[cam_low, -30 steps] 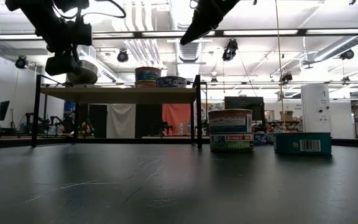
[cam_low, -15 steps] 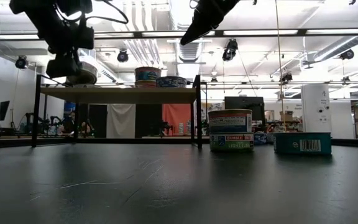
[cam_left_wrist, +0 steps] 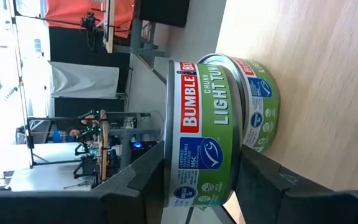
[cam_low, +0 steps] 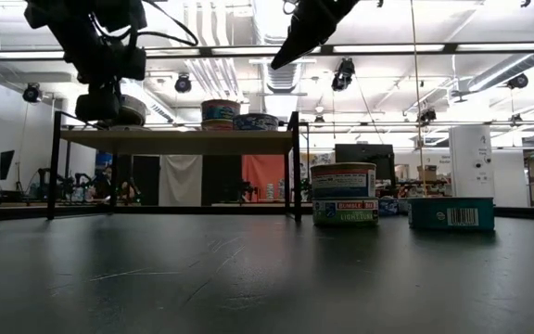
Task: Stack canned seafood by type on shelf
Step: Stack the green/white tuna can on top of the other green/white tuna can on the shelf
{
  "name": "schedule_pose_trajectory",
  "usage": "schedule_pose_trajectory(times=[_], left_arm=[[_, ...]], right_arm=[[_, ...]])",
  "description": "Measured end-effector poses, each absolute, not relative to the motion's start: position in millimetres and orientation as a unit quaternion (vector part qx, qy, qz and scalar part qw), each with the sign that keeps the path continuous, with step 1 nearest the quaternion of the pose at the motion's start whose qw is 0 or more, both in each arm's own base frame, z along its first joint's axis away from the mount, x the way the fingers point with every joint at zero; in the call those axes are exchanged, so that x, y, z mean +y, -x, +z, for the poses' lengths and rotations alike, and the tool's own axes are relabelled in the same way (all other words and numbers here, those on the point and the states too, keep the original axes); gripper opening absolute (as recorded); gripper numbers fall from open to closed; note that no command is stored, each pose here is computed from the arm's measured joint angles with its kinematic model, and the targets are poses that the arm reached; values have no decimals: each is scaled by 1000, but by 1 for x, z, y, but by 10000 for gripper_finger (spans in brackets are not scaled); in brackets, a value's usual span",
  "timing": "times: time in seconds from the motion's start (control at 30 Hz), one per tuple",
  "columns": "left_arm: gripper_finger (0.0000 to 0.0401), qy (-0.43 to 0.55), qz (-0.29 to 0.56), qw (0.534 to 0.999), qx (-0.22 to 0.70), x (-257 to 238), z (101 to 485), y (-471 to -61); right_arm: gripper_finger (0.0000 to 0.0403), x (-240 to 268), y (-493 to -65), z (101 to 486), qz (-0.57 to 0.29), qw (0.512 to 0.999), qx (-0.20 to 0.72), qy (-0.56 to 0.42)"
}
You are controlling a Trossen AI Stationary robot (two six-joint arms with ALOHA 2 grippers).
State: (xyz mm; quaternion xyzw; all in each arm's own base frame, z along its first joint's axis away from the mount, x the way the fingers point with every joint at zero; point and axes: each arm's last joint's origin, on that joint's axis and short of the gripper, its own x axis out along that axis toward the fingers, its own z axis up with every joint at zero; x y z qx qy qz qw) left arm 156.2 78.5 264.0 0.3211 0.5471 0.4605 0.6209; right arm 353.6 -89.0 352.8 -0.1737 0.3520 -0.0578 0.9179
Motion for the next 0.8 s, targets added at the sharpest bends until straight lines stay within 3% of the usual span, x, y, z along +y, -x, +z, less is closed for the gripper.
schedule_pose_trajectory(times=[0.33, 0.8], left_arm=[[147, -278, 476, 649, 524, 82, 264, -156], [154, -270, 472, 652, 529, 85, 264, -155]], right_arm=[[215, -89, -353, 353, -58, 918, 353, 173], [216, -89, -353, 352, -57, 917, 355, 170]])
